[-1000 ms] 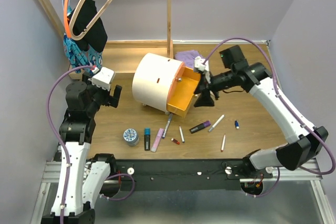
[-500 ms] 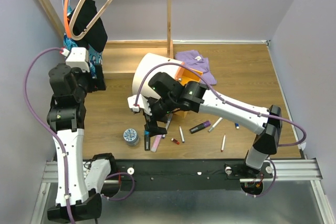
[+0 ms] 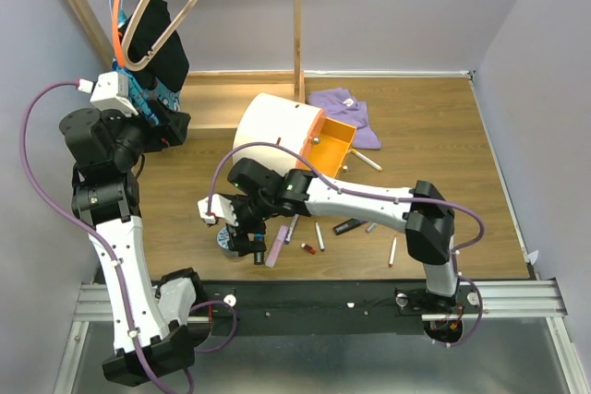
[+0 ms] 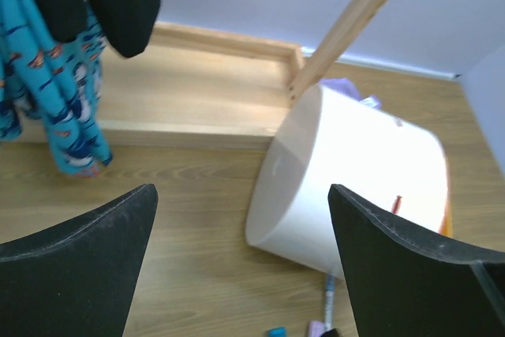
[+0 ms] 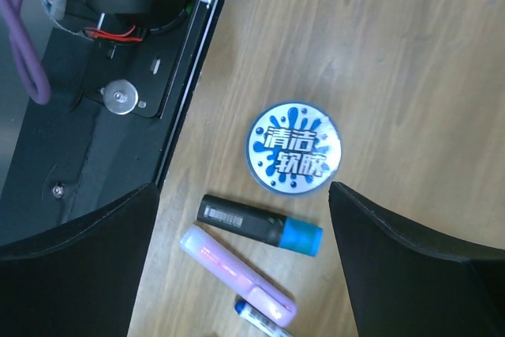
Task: Sort the stationery into containers
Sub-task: Pick up the stationery from the center of the board.
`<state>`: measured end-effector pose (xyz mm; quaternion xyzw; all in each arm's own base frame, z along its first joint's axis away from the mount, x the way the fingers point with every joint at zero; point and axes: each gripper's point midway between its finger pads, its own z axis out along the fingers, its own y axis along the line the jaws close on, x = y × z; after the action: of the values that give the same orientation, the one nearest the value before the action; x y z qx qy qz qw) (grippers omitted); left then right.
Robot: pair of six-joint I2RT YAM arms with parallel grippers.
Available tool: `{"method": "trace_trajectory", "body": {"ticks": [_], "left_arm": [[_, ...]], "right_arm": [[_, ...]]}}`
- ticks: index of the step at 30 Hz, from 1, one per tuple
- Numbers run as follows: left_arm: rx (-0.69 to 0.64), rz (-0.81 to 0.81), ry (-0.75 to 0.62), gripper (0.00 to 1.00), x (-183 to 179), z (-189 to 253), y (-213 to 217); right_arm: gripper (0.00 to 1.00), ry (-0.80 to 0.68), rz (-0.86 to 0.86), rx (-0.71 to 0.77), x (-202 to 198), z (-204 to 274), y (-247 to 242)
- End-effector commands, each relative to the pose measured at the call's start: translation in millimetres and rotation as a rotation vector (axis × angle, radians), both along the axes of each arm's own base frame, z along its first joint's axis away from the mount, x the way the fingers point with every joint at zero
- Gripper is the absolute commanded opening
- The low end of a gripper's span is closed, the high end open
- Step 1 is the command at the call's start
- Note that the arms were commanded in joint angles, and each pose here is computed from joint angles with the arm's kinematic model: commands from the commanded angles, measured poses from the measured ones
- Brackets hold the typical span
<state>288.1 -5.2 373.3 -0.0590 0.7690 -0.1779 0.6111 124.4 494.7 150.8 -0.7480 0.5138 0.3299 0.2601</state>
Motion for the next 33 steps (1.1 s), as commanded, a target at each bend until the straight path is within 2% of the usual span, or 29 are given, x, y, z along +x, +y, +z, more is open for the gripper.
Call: {"method": "trace_trajectory", "body": {"ticks": [1, 5, 12, 25, 28, 29, 32, 33], "left_arm": [[-0.058, -0.129, -0.162, 0.98, -15.0, 57.1, -27.6], [-0.066, -0.133, -0.169, 0.99, -16.3, 65.5, -29.1], [-0.006, -0.109, -0.169, 0.98, -16.5, 70.5, -23.3], [-0.012, -0.101, -0.147, 0.98, -11.1, 61.5, -20.9], [-0.02, -0.104, -0.146, 0.98, -10.2, 59.9, -21.6], [-0.024, -0.105, -0.143, 0.98, -9.3, 58.4, -21.6], [-0.033, -0.114, -0.142, 0.98, -9.4, 58.3, -23.4], [-0.034, -0.118, -0.14, 0.98, -9.2, 58.0, -24.0]], "right_arm": [[0.96, 0.06, -0.019, 0.019, -2.2, -8.6, 17.5], [0.96, 0.047, -0.038, 0.002, 7.8, -25.2, 31.7], [0.97, 0.075, -0.05, -0.03, 11.0, -46.9, 43.1], [0.97, 0.064, -0.099, -0.143, 16.0, -86.0, 34.0], [0.89, 0.05, -0.116, -0.149, 19.0, -88.7, 29.6], [0.79, 0.048, -0.116, -0.145, 19.0, -87.9, 29.5], [0.64, 0.045, -0.113, -0.126, 18.0, -78.4, 30.9], [0.63, 0.037, -0.115, -0.115, 19.3, -72.3, 31.8]]}}
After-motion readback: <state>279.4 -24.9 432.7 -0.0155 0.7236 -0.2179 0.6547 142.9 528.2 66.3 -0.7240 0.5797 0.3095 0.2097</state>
